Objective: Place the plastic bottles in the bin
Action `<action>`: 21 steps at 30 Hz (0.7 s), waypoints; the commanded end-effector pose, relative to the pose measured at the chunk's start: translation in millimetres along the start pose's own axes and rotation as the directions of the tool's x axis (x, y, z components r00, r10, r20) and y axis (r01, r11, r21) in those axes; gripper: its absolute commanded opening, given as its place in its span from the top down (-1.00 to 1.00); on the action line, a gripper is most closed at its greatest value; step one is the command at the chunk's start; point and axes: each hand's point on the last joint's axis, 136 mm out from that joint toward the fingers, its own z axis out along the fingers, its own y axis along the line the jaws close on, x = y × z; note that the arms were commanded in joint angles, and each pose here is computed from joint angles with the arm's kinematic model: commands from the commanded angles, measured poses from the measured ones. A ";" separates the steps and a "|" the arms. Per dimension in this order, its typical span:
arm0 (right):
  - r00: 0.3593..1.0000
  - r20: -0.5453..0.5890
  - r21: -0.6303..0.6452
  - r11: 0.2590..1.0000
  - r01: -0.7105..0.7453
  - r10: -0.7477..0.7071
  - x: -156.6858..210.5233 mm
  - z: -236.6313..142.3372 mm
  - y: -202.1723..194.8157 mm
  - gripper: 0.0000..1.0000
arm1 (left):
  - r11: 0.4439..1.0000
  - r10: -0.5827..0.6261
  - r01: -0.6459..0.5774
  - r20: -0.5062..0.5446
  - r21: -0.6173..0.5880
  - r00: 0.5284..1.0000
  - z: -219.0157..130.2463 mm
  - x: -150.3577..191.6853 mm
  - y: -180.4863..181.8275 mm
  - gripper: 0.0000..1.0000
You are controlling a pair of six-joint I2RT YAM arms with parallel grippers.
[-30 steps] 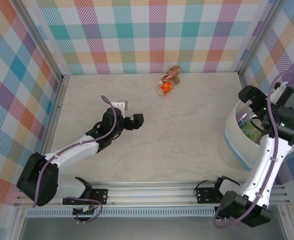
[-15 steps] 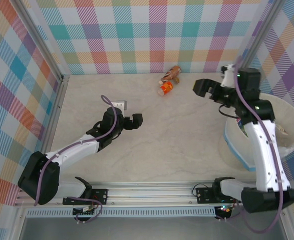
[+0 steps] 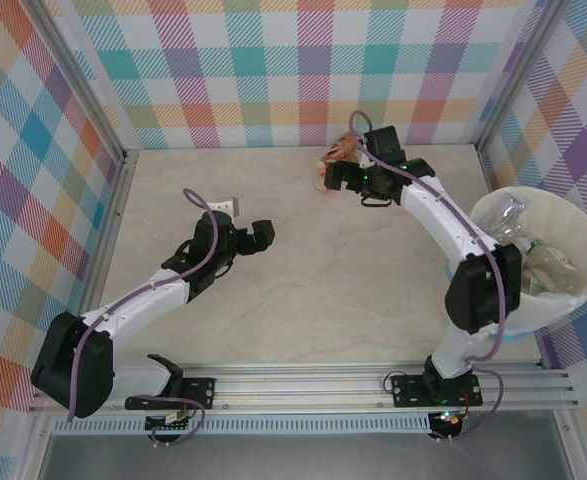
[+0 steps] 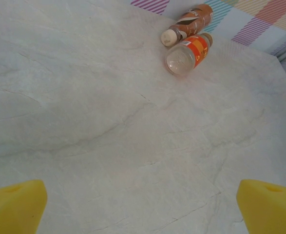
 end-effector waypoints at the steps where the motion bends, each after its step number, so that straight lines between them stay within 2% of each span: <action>1: 0.998 0.052 0.066 0.997 -0.031 0.028 -18.6 31.5 -1.7 -1.00 | 0.999 -0.044 0.044 -0.012 -0.002 0.999 -5.1 2.1 4.6 -1.00; 8: 0.997 0.037 0.207 0.975 -0.080 0.074 -26.6 104.2 -26.0 -0.99 | 0.998 -0.061 0.061 0.007 -0.020 0.998 -9.1 2.4 13.2 -1.00; 16: 0.973 0.078 0.209 0.951 -0.230 0.218 -43.0 168.8 -25.1 -0.99 | 0.997 -0.070 0.071 0.034 -0.040 0.997 -9.2 1.8 22.0 -1.00; 21: 0.969 0.074 0.288 0.925 -0.248 0.237 -37.2 203.4 -35.8 -0.99 | 0.996 -0.069 0.071 0.037 -0.052 0.997 -9.8 2.7 26.6 -1.00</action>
